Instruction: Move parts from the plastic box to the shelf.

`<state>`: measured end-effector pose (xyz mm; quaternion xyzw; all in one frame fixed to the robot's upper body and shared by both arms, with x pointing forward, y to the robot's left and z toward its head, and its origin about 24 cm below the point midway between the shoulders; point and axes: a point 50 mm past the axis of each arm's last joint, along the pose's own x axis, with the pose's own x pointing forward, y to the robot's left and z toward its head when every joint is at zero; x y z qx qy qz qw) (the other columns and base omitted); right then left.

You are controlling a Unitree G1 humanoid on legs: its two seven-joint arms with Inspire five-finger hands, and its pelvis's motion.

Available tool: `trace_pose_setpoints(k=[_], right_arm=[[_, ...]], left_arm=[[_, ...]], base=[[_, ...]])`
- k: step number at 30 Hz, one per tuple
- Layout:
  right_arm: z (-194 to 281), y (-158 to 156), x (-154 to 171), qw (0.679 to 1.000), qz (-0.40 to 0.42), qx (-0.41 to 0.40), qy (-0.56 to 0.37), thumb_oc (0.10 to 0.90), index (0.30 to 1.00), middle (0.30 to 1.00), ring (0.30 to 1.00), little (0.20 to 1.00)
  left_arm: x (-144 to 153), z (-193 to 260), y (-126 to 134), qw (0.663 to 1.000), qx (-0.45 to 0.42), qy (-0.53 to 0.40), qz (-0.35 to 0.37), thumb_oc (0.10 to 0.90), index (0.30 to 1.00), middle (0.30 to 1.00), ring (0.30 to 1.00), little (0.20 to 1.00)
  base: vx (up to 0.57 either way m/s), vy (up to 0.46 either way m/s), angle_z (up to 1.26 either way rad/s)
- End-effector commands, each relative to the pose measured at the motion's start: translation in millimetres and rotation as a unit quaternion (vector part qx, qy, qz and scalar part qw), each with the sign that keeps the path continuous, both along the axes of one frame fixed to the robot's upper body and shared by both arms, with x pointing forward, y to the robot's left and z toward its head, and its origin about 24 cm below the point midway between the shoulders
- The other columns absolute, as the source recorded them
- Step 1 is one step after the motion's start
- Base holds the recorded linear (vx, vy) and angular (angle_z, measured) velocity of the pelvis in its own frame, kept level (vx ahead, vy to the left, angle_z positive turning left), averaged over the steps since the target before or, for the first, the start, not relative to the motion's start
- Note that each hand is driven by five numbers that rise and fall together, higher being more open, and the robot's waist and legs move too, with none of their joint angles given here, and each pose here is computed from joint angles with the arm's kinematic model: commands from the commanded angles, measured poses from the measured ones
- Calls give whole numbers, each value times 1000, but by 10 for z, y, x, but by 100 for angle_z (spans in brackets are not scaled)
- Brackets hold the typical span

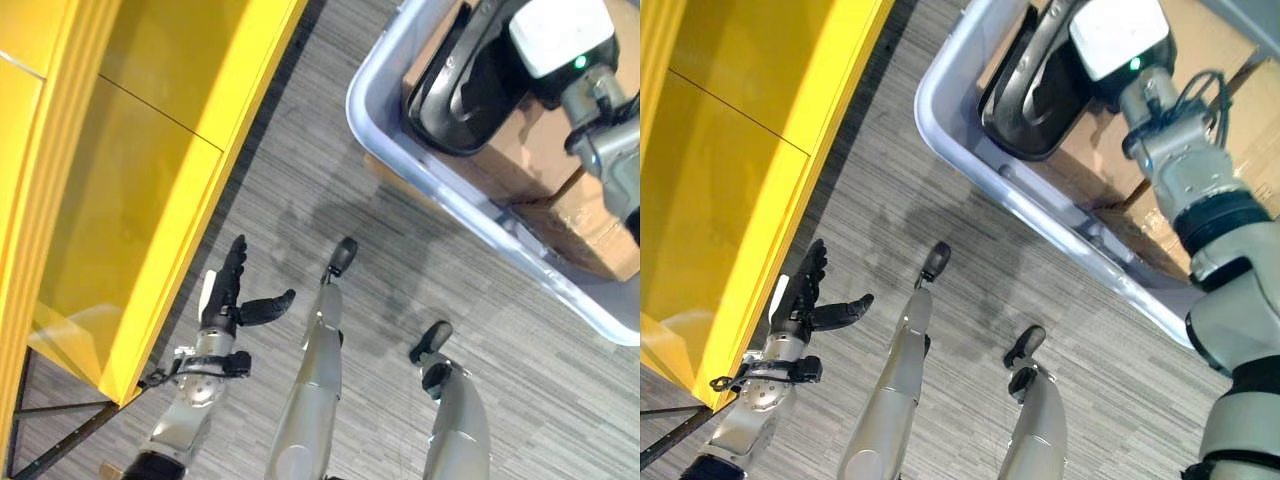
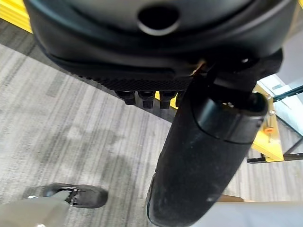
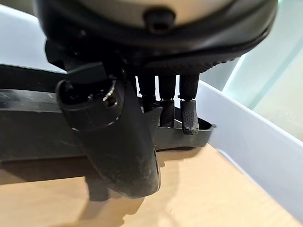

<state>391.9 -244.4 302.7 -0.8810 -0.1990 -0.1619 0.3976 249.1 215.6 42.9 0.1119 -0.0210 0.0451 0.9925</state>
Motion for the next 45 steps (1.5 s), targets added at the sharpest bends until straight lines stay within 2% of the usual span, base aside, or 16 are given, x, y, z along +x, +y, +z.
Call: trace_pose_setpoints(k=[1,11,18,21,25,29,31,32,37,38,41,45], right_arm=[[-629,-419,-45,986,-84,-41,136,400,300,300,300,300],[-910,-587,-164,983,-91,-3,159,400,300,300,300,300],[-847,-494,-338,988,-28,8,152,400,300,300,300,300],[-815,-460,-411,990,1,42,138,400,300,300,300,300],[-777,-270,-511,985,72,108,110,400,300,300,300,300],[-776,-169,-585,980,110,131,100,400,300,300,300,300],[-706,8,-649,972,163,145,81,400,300,300,300,300],[-696,167,-703,959,209,178,68,400,300,300,300,300],[-764,320,-786,934,258,240,66,400,300,300,300,300],[-839,435,-839,909,291,291,70,400,300,300,300,300],[-868,457,-860,900,299,310,71,400,300,300,300,300],[-951,610,-896,863,337,366,87,400,300,300,300,300]], left_arm=[[125,271,0,997,9,-70,-8,900,1000,1000,1000,1000],[136,256,-20,997,22,-53,-41,900,1000,1000,1000,1000],[70,237,71,998,18,-35,-56,900,1000,1000,1000,1000],[46,290,136,997,31,-48,-42,900,1000,1000,1000,1000],[5,420,166,992,91,-83,-34,900,1000,1000,1000,1000],[-25,505,188,983,146,-104,-33,900,1000,1000,1000,1000],[-56,560,197,978,164,-124,-22,900,1000,1000,1000,1000],[-86,591,221,976,172,-134,-9,900,1000,1000,1000,1000],[-134,639,257,969,198,-145,2,900,1000,1000,1000,1000],[-144,697,262,963,218,-161,7,900,1000,1000,1000,1000],[-140,713,264,959,229,-165,8,900,1000,1000,1000,1000],[-86,859,217,941,266,-209,14,900,1000,1000,1000,1000]], base=[[-144,34,1],[-82,29,-8],[47,19,-14],[93,16,-9],[93,34,-8],[69,81,-23],[56,123,-29],[42,84,-35],[29,67,-29],[40,53,-19],[12,45,-9],[4,40,-2]])
